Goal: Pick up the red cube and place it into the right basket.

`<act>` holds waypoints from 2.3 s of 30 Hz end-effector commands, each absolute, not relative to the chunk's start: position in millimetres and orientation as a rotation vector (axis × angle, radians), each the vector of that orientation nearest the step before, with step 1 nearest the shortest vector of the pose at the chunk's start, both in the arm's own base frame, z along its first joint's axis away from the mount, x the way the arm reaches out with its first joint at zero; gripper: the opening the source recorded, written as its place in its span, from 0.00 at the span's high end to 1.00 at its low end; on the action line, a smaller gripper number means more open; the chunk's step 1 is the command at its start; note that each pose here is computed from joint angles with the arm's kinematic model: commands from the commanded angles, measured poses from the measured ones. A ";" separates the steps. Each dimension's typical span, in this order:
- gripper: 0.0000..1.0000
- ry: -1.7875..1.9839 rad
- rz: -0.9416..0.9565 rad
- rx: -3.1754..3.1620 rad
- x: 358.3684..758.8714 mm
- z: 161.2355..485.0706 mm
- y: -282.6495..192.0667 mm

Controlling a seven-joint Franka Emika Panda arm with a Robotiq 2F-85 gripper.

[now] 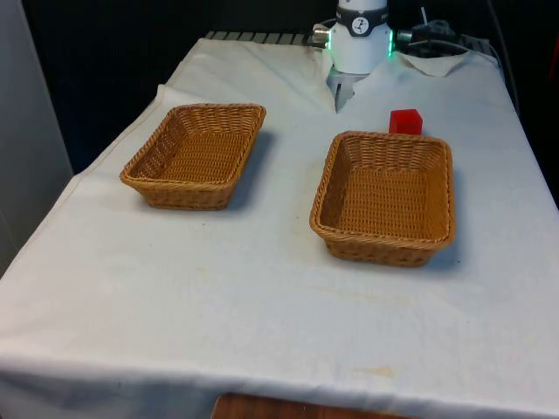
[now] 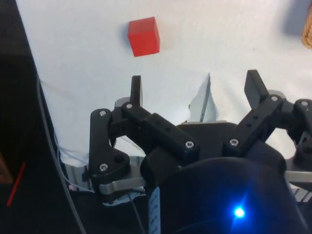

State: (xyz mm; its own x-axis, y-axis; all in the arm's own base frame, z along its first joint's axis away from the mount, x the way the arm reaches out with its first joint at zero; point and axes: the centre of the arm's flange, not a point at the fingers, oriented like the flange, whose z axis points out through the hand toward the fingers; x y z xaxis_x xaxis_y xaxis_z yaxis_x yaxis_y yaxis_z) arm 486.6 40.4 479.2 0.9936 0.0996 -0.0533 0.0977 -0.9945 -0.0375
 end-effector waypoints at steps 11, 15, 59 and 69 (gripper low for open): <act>0.00 -0.202 0.072 -3.101 465.6 470.8 55.8; 0.00 -0.225 0.071 -3.098 456.1 464.0 60.2; 0.00 -0.339 -0.026 -3.057 366.9 326.4 87.0; 0.00 -0.346 0.004 -3.041 369.0 293.2 88.8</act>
